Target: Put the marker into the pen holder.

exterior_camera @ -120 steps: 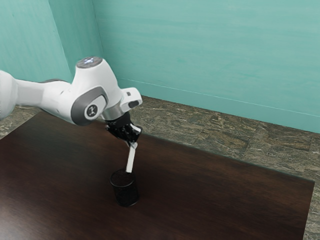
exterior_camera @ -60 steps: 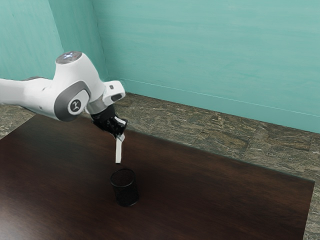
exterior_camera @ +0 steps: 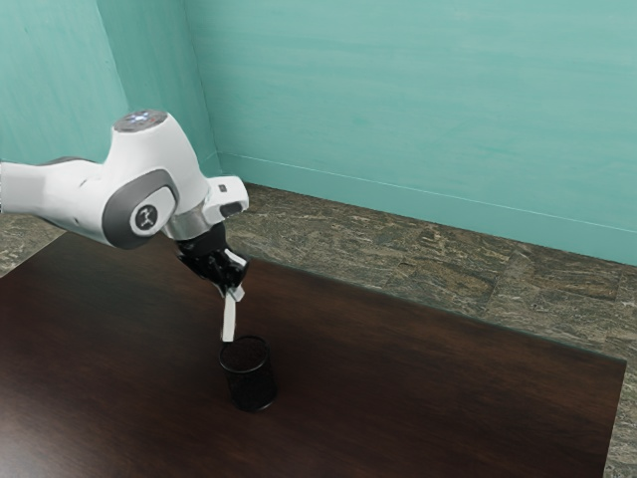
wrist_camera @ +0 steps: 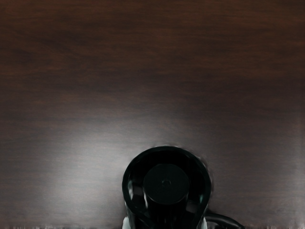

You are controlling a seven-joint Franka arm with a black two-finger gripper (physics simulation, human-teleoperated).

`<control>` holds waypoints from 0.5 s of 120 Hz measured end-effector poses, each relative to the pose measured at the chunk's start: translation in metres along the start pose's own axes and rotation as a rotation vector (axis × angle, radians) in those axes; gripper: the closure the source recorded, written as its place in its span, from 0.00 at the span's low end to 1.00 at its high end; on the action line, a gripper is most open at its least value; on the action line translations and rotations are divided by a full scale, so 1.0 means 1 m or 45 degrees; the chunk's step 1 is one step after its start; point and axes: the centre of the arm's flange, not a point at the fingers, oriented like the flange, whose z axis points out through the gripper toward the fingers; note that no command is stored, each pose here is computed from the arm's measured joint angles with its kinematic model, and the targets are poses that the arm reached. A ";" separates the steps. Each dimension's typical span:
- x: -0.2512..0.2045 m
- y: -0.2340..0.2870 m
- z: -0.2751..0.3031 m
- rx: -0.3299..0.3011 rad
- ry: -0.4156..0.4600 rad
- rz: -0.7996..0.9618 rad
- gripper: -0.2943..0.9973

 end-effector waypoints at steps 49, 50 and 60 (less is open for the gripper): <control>-0.011 0.023 0.016 0.004 -0.039 0.032 0.83; -0.011 0.024 0.016 0.004 -0.039 0.033 0.83; -0.015 0.026 0.023 0.005 -0.047 0.032 0.83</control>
